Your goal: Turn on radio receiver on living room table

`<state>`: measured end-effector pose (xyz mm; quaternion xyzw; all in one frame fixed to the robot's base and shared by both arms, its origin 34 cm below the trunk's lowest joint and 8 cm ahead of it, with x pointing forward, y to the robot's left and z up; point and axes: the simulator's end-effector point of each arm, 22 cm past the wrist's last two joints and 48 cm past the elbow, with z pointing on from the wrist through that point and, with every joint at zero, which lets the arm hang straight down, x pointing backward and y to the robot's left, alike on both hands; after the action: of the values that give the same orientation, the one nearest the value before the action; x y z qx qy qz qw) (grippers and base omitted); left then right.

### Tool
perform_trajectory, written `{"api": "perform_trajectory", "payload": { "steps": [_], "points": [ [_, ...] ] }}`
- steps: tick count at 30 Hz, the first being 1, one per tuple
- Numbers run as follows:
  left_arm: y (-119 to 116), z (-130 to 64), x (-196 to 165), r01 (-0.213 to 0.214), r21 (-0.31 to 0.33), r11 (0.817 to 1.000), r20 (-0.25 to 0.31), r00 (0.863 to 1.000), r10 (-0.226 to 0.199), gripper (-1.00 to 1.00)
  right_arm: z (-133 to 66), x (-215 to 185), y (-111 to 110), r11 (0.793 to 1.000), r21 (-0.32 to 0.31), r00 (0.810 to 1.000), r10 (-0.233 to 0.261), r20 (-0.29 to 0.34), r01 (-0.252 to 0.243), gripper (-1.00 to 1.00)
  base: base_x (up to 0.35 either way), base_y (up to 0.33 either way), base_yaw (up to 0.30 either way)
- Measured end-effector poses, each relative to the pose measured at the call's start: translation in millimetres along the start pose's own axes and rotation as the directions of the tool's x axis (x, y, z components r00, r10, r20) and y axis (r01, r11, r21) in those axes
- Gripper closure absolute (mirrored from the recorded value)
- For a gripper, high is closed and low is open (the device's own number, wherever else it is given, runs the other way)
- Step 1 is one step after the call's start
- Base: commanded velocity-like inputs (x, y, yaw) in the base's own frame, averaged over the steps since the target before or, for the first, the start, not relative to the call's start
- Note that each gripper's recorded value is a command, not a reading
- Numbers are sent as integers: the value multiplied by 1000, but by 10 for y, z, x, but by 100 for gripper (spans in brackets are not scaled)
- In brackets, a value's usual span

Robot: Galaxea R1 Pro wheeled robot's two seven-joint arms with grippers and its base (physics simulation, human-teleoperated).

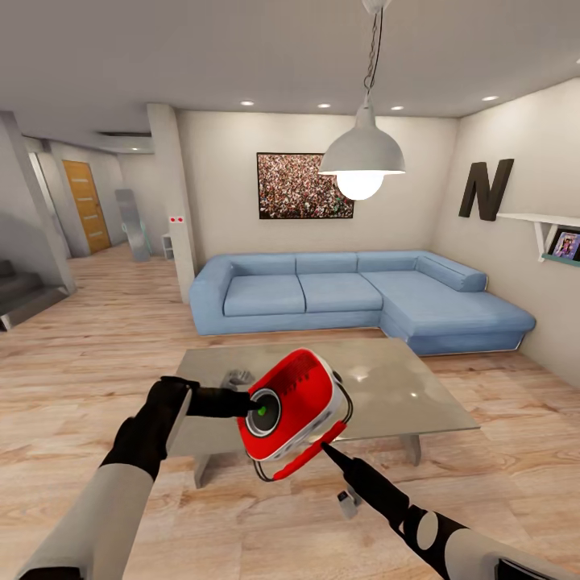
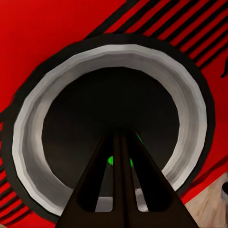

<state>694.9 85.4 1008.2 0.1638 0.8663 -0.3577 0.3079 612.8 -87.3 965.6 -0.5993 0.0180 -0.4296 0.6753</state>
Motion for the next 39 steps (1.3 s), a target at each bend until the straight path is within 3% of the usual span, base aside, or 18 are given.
{"api": "perform_trajectory", "payload": {
  "steps": [28, 32, 39],
  "points": [
    [141, -19, 19, -20, -26, 999, 10, 1000, 20, 100, 60, -17, 23, 1000, -14, 1000, 12, -4, -12, 100, 0, 0, 0],
    [318, -159, -65, -60, -104, 993, 17, 998, 63, 100, 57, -5, -37, 1000, 13, 1000, 12, -8, -12, 100, 0, 0, 0],
    [219, -535, -526, -154, -160, 975, 115, 978, 174, 100, 54, -10, -30, 1000, 10, 1000, 13, -5, -13, 100, 0, 0, 0]
  ]
}}
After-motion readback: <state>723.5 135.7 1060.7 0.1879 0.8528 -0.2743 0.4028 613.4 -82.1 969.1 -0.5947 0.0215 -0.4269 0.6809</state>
